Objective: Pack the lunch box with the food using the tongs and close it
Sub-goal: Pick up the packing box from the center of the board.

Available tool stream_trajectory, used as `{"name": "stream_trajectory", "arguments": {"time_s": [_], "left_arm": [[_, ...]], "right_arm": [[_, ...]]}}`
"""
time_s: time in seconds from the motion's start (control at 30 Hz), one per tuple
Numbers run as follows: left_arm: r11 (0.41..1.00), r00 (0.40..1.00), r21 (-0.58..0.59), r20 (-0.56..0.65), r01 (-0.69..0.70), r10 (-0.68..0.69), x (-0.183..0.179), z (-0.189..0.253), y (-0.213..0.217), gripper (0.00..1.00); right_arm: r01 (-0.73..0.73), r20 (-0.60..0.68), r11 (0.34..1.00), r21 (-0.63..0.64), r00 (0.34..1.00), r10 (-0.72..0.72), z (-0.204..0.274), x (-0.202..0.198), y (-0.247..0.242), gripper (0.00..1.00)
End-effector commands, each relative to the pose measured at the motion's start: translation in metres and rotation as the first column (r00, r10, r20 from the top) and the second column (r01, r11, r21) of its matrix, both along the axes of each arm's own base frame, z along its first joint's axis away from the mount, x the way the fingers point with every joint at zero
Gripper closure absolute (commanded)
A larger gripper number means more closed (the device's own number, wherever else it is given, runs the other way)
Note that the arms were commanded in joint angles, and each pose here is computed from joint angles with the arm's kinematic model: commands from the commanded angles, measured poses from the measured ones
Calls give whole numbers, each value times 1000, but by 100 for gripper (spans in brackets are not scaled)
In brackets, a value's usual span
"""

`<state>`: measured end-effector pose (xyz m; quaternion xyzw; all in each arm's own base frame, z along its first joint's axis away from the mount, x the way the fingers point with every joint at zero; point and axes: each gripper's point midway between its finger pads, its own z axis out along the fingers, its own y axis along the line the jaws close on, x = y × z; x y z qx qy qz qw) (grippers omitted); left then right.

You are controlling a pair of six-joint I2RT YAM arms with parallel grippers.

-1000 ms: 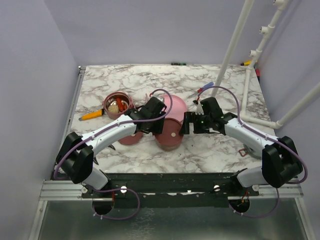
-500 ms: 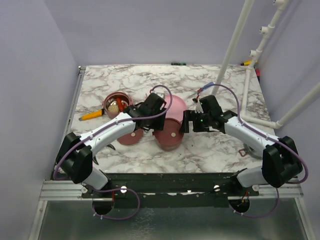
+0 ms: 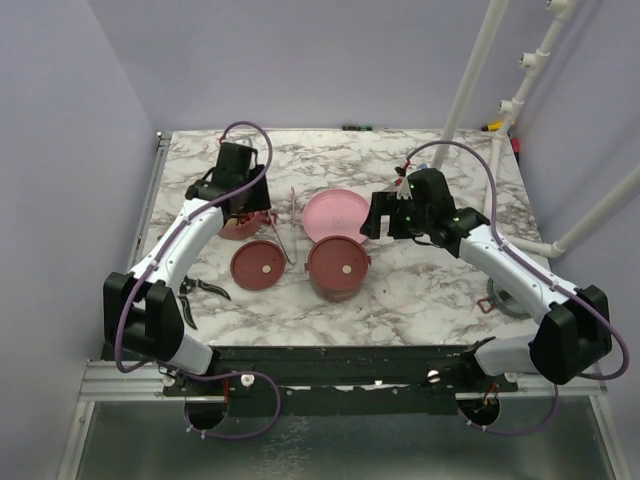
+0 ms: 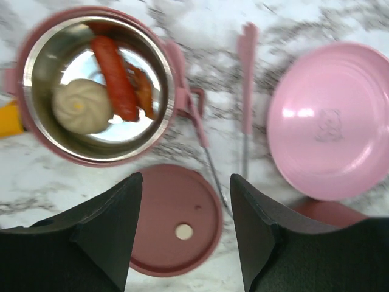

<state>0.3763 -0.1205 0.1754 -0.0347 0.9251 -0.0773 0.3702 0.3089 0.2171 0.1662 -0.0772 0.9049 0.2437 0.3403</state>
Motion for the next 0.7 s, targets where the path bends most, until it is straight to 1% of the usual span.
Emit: {"name": "stream_trajectory", "arguments": {"time_s": [0.0,0.1,0.2,0.27,0.4,0.53,0.6,0.67], "left_arm": [[989,988,42,60,-145,142,26,0,66,39],[975,973,22,73,-220,217,42,-11,104,39],[963,964,35,23,-267,266,54,-38,136,39],[960,961,40,-14,-276,277,61,-56,149,40],[964,964,51,-41,-262,264,75,-77,166,41],[968,967,60,-53,-246,249,84,-85,176,43],[977,976,30,-59,-210,211,88,-87,171,43],[979,977,23,-66,-202,203,89,-90,170,45]], "right_arm": [[61,72,998,-34,996,-58,15,6,-13,5],[43,85,999,-14,996,-42,18,4,-11,5],[21,86,1000,2,996,-21,17,0,-8,5],[12,89,1000,5,996,-13,17,-2,-8,5],[14,86,1000,-9,996,-14,13,-4,-11,5],[10,78,1000,-8,997,-9,11,-7,-11,5],[11,76,1000,-7,997,-10,9,-8,-11,5],[13,74,1000,-4,997,-13,8,-8,-11,5]]}}
